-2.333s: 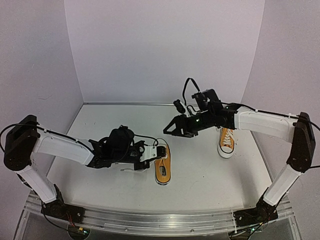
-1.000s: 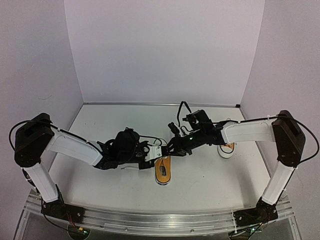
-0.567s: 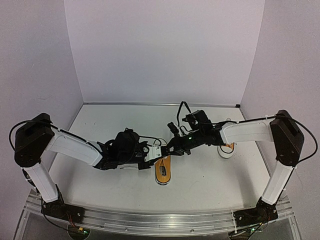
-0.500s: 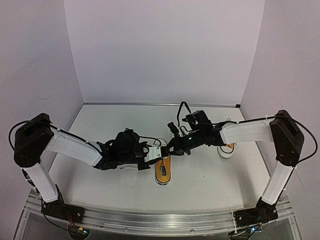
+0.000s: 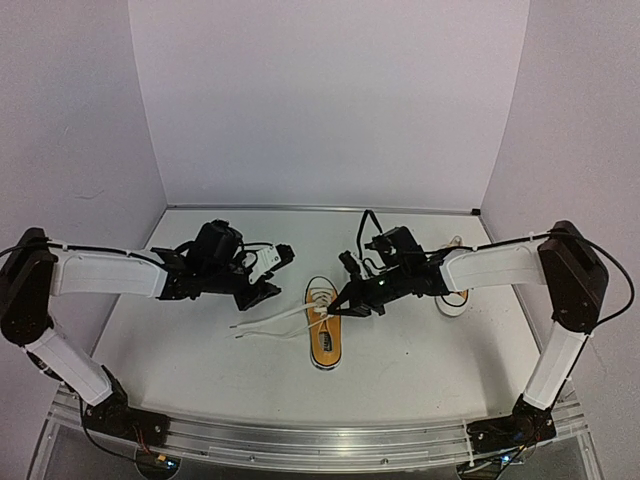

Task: Tie the shoes

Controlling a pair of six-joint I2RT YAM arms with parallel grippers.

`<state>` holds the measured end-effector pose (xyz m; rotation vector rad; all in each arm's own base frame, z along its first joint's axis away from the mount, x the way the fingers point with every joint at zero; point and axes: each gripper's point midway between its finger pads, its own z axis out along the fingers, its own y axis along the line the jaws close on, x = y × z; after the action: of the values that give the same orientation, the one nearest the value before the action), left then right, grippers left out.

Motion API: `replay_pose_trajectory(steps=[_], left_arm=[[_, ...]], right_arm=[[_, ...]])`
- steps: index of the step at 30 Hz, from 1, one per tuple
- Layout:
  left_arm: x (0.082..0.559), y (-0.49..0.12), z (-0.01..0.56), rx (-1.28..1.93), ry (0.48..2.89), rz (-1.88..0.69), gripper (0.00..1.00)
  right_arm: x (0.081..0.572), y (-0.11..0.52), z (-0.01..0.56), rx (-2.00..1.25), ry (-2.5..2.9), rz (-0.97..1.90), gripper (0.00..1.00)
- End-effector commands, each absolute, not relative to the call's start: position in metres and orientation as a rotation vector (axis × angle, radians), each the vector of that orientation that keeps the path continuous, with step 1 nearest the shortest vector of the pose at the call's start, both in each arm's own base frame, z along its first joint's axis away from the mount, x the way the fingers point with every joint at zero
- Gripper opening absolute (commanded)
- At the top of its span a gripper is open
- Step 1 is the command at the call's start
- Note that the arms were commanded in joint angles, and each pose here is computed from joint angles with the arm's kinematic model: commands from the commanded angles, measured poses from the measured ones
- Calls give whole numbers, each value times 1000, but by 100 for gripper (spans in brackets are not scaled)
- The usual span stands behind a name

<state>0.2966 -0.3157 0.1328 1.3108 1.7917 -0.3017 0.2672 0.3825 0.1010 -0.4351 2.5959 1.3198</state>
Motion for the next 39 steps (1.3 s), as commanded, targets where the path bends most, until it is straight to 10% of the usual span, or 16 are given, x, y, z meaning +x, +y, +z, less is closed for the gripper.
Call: replay_pose_trajectory(steps=[1, 24, 29, 39], left_arm=[[302, -288, 78, 1344, 2134, -245, 38], [296, -272, 12, 1443, 2413, -285, 33], [292, -270, 5, 1456, 2459, -290, 10], [282, -288, 168, 1118, 2030, -494, 0]], right_arm=[[273, 384, 126, -440, 2518, 1328, 0], [276, 387, 123, -433, 2529, 1325, 0], [277, 386, 119, -422, 2537, 1314, 0], [286, 380, 122, -372, 2531, 1276, 0]])
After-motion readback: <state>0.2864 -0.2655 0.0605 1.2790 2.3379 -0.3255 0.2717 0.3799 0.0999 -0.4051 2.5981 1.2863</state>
